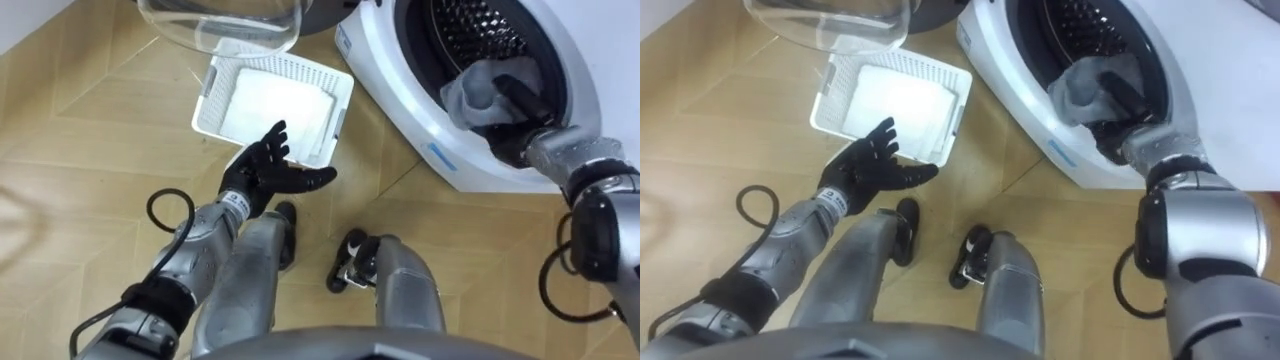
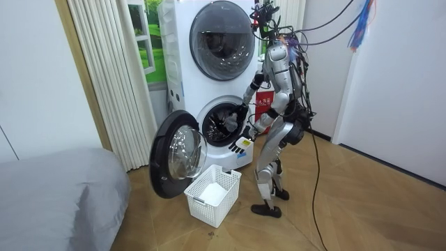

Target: Put towel into washing machine

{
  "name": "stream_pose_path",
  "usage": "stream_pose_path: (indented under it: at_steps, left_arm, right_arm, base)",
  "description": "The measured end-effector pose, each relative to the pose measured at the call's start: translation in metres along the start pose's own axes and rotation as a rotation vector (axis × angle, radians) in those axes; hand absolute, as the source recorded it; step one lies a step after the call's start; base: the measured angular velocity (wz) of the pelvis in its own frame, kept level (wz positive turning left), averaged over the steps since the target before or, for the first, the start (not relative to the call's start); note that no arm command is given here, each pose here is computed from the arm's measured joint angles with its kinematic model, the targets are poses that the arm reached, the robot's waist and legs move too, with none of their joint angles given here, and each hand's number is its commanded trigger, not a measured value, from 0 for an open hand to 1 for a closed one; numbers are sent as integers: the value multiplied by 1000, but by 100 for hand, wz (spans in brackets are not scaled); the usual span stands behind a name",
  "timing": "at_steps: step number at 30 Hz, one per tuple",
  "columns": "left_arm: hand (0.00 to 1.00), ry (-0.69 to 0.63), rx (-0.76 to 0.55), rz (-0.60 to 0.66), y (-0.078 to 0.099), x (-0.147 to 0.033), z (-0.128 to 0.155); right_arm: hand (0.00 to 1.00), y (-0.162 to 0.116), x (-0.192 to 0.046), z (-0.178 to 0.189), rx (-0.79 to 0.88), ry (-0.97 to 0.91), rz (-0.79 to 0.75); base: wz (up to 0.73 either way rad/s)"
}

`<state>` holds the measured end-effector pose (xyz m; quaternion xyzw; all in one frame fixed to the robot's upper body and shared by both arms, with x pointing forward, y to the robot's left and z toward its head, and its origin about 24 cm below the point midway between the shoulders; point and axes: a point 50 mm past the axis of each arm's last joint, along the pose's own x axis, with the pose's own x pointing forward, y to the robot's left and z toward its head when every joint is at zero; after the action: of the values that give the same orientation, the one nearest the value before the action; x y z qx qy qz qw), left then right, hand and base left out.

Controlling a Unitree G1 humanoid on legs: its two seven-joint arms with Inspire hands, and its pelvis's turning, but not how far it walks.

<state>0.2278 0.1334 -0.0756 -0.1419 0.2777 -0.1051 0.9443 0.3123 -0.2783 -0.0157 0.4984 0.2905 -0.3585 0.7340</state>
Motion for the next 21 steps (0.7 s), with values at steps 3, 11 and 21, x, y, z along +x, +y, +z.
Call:
stream_pose_path:
  at_steps: [3, 11, 21]
  left_arm:
    - [0, -16, 0, -8, -3, 0, 3]
    - [0, -43, -9, -18, -8, 0, 5]
    - [0, -69, -3, -38, -15, 1, 6]
  right_arm:
    - [0, 7, -2, 3, 116, 10, -3]
    - [0, 7, -3, 7, 186, -14, -72]
    - [0, 7, -4, 14, 231, -70, -85]
  base:
    - [0]
    - [0]
    - [-1]
